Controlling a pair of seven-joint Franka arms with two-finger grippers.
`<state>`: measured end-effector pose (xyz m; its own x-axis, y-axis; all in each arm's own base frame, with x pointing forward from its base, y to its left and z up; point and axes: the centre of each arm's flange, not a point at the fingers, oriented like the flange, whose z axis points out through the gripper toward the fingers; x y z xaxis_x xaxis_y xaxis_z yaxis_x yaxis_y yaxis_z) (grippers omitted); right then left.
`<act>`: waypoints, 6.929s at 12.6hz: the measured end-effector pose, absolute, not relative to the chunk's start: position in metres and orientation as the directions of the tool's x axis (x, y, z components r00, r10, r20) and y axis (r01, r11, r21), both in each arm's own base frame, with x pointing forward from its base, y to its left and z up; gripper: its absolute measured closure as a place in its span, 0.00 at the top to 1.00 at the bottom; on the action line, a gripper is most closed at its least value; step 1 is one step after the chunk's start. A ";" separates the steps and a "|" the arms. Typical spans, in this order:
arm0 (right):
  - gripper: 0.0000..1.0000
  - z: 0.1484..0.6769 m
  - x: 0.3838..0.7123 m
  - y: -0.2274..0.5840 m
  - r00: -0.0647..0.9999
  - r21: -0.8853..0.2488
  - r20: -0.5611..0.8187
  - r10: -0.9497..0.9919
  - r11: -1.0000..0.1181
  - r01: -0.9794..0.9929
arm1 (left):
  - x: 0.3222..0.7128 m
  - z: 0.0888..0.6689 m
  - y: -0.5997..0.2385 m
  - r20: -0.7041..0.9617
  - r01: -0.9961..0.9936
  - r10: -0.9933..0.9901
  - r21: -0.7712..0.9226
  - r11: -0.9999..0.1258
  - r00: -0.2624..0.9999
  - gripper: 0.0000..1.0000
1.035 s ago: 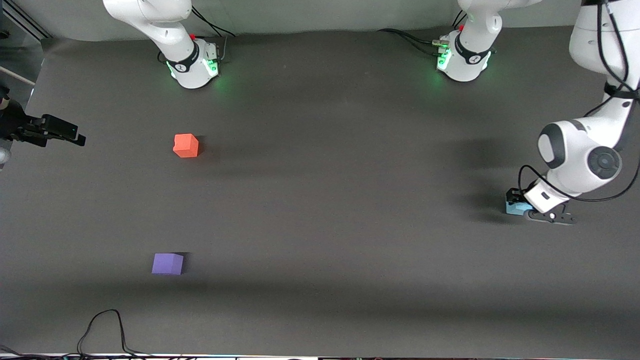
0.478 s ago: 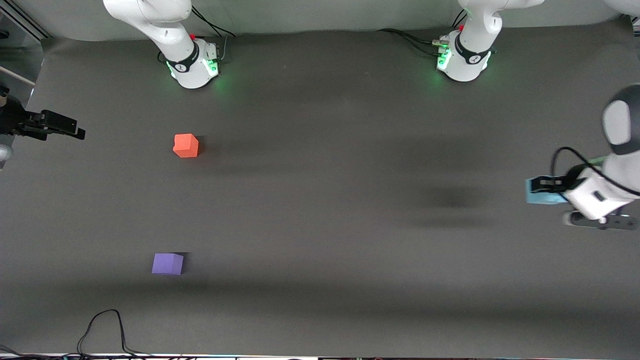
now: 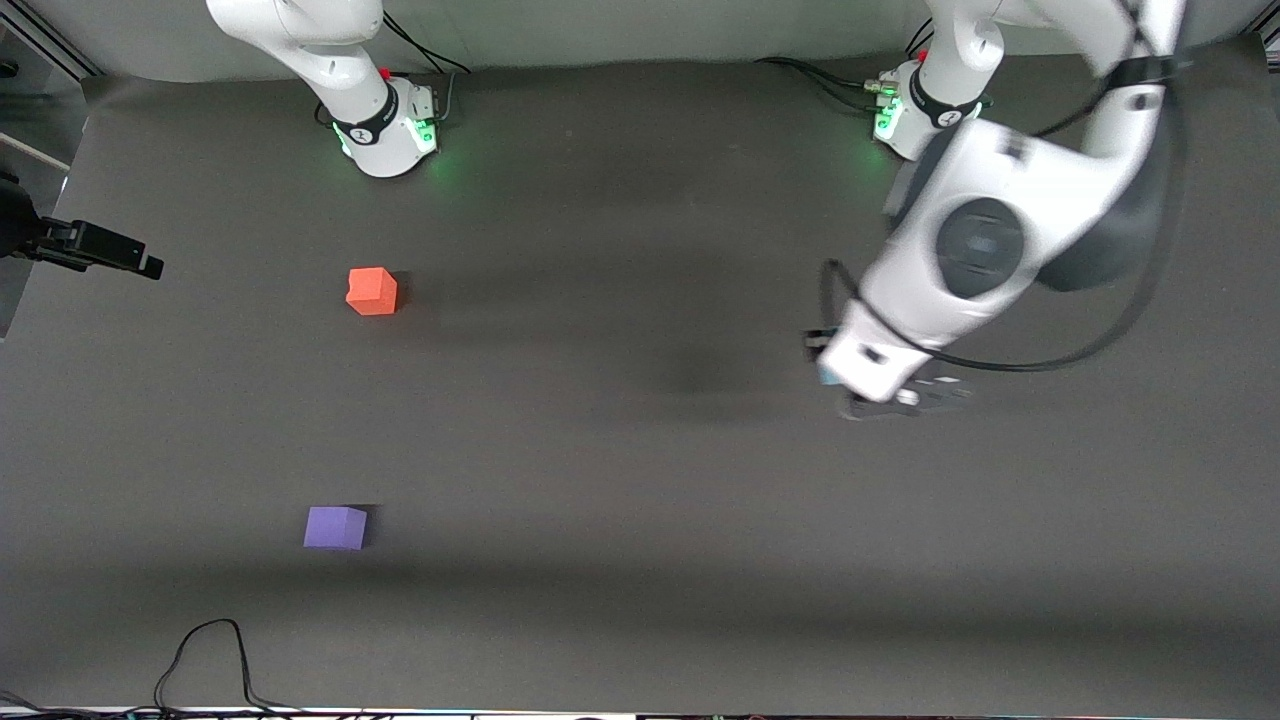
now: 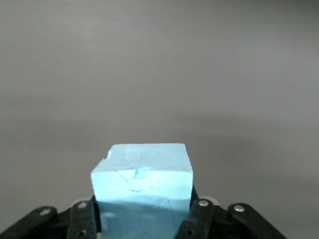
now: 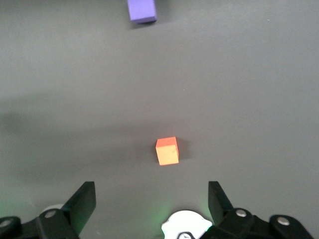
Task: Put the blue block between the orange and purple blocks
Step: 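Carry the blue block to mid-table and set it down, then open the left gripper and withdraw it while the right gripper reaches out, then move the right gripper over the blue block and lower it, then grasp the blue block with the right gripper and lift it, then carry the blue block with the right gripper toward the purple block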
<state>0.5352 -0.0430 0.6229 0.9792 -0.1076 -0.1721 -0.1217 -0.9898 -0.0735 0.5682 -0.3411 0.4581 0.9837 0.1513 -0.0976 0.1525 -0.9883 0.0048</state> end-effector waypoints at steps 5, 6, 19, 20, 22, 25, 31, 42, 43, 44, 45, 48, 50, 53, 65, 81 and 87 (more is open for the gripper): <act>0.84 0.625 0.531 -0.056 0.979 -0.083 -0.185 -0.082 -0.992 -0.098 | 0.464 0.339 -0.543 0.040 0.107 0.106 -0.026 -0.994 0.994 0.59; 0.84 0.625 0.531 -0.053 0.977 -0.080 -0.190 -0.092 -0.991 -0.109 | 0.446 0.309 -0.569 0.043 0.069 0.067 -0.045 -0.997 0.997 0.59; 1.00 0.629 0.527 -0.012 0.984 -0.017 -0.177 -0.035 -0.999 -0.039 | 0.440 0.208 -0.607 0.078 0.012 0.013 0.014 -1.000 0.997 1.00; 1.00 0.630 0.523 -0.010 0.987 -0.018 -0.159 -0.032 -0.999 -0.035 | 0.453 0.219 -0.602 0.081 0.031 0.033 0.019 -0.999 0.996 1.00; 1.00 0.630 0.514 -0.011 0.988 -0.019 -0.147 -0.034 -0.999 -0.037 | 0.488 0.268 -0.579 0.056 0.071 0.073 0.046 -0.996 0.996 1.00; 1.00 0.627 0.512 -0.012 0.988 -0.019 -0.150 -0.036 -0.999 -0.039 | 0.552 0.378 -0.495 -0.029 0.116 0.114 0.086 -0.990 0.993 1.00; 1.00 0.611 0.528 0.030 0.983 -0.053 -0.174 -0.058 -0.996 -0.068 | 0.623 0.510 -0.217 -0.174 0.099 0.089 0.049 -0.994 0.981 1.00; 1.00 0.576 0.527 0.335 0.940 -0.052 -0.194 -0.280 -0.954 -0.295 | 0.566 0.603 -0.013 -0.087 0.066 0.062 0.047 -0.997 0.994 1.00; 1.00 0.556 0.523 0.363 0.941 -0.050 -0.194 -0.278 -0.955 -0.292 | 0.563 0.604 -0.009 -0.082 0.056 0.052 0.046 -0.997 0.995 1.00; 1.00 0.531 0.519 0.386 0.943 -0.035 -0.206 -0.261 -0.961 -0.274 | 0.560 0.606 -0.006 -0.072 0.049 0.046 0.044 -0.998 0.996 1.00; 1.00 0.502 0.516 0.404 0.944 -0.016 -0.221 -0.245 -0.967 -0.254 | 0.557 0.609 -0.001 -0.067 0.050 0.047 0.042 -0.998 0.997 1.00; 1.00 0.399 0.497 0.445 0.950 0.024 -0.239 -0.199 -0.980 -0.199 | 0.550 0.619 0.006 -0.047 0.045 0.043 0.039 -0.998 0.998 1.00; 1.00 0.341 0.477 0.453 0.959 0.045 -0.236 -0.158 -0.987 -0.151 | 0.547 0.625 0.006 -0.035 0.034 0.033 0.040 -0.999 0.999 1.00; 1.00 0.280 0.475 0.440 0.964 0.074 -0.256 -0.074 -0.996 -0.056 | 0.548 0.629 0.002 -0.018 0.015 0.014 0.041 -0.999 1.000 1.00; 0.97 0.183 0.490 0.435 0.978 0.051 -0.208 -0.025 -0.999 -0.015 | 0.548 0.629 -0.010 -0.021 -0.069 -0.068 -0.026 -0.997 0.997 1.00; 0.59 0.498 0.506 0.337 0.970 0.051 -0.209 -0.124 -0.992 -0.115 | 0.548 0.625 -0.014 -0.029 -0.079 -0.079 -0.005 -0.997 0.996 1.00; 0.59 0.546 0.555 0.184 0.966 0.041 -0.250 -0.067 -0.997 -0.059 | 0.548 0.625 -0.014 -0.031 -0.080 -0.080 -0.003 -0.997 0.996 1.00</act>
